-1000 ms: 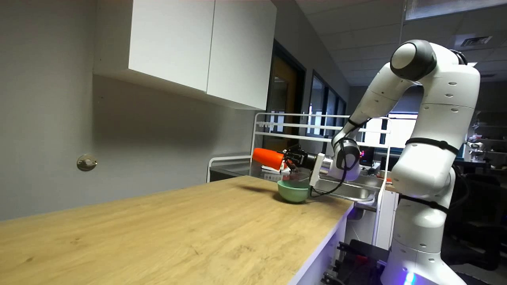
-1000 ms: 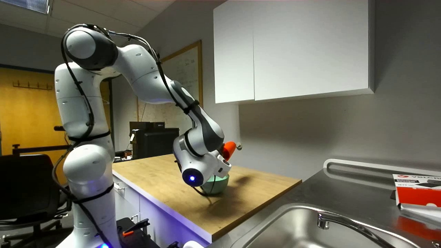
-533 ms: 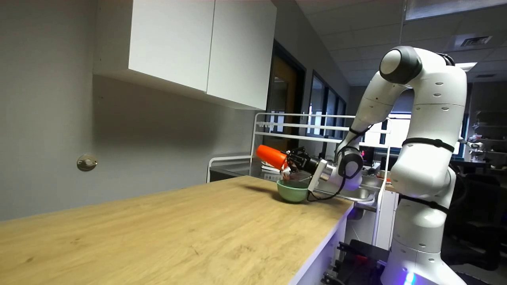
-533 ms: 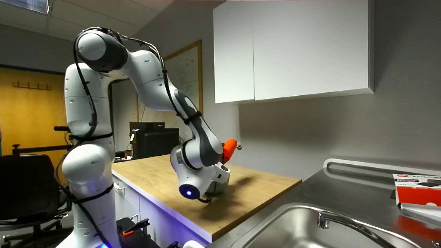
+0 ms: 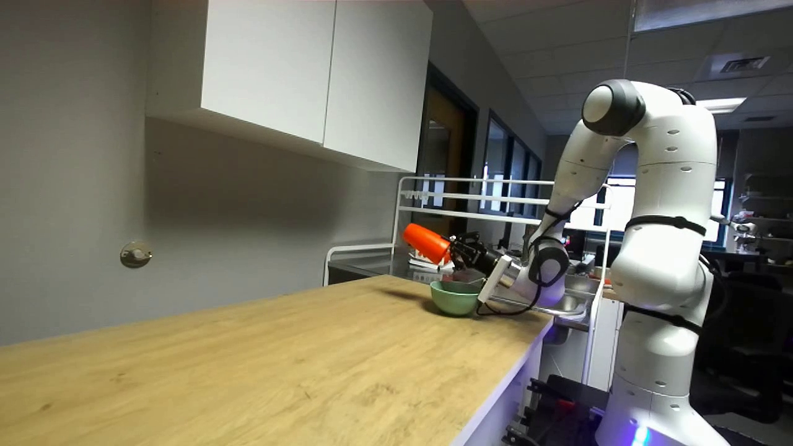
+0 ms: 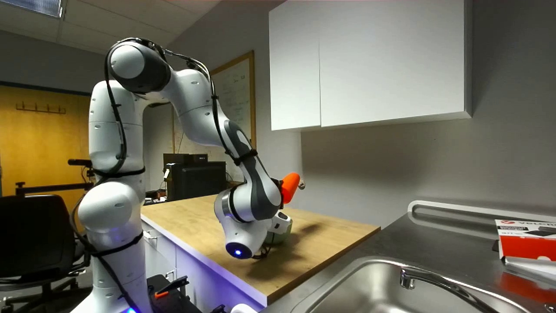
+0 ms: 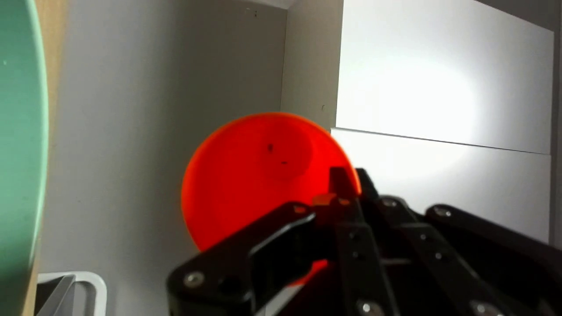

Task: Pick up the orange cup and pour the contents into the green bowl

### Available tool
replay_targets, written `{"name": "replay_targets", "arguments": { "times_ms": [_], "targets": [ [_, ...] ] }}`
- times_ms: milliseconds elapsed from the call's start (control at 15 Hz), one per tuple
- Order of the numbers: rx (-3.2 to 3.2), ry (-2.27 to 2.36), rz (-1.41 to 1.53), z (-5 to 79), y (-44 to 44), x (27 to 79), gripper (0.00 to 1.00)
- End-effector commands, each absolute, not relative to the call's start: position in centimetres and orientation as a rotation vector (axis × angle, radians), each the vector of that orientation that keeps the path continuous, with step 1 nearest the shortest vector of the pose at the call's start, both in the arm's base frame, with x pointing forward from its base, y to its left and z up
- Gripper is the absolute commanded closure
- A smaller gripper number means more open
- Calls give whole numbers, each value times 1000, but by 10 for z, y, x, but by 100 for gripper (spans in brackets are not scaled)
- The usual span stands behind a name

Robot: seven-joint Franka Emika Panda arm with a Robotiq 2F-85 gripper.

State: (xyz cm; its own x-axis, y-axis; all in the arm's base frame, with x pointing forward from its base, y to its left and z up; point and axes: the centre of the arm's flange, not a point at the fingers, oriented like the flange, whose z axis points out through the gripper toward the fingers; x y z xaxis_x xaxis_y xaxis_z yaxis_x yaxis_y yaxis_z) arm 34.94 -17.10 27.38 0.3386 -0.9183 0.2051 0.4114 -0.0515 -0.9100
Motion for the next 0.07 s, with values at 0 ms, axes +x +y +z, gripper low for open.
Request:
{"name": "replay_targets", "arguments": {
  "times_ms": [0],
  "targets": [
    [-1204,537,-1226,281,-168,350,98]
  ]
}}
